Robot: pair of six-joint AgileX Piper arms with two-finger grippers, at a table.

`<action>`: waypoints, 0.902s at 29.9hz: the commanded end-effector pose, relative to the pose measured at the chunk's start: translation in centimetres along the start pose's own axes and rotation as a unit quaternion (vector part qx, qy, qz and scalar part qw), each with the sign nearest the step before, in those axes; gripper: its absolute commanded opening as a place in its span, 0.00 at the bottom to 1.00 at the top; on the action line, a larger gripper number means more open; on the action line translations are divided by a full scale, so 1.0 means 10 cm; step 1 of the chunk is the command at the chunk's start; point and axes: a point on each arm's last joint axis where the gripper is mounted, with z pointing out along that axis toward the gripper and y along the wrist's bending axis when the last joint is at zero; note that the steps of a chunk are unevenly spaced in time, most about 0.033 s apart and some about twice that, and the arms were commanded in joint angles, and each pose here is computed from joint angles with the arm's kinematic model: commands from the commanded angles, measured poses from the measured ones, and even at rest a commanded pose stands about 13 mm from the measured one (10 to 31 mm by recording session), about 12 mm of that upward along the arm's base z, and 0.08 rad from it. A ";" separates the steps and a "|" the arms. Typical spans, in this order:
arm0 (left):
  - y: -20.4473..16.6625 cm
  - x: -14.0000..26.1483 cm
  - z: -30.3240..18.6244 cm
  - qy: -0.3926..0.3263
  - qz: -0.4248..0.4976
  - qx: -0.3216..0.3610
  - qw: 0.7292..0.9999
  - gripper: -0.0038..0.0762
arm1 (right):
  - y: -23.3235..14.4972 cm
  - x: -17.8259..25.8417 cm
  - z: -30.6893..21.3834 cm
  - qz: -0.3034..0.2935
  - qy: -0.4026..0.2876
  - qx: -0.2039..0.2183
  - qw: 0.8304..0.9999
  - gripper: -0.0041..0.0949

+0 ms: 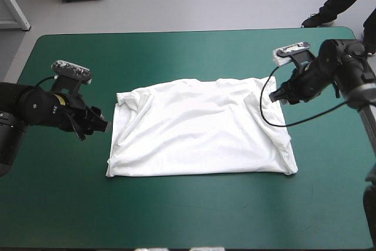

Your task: Fold the cloth

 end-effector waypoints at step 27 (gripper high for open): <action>-0.11 0.62 1.47 0.137 -0.031 0.042 0.989 0.67 | 0.19 0.92 -0.37 0.024 -0.035 0.059 0.997 0.54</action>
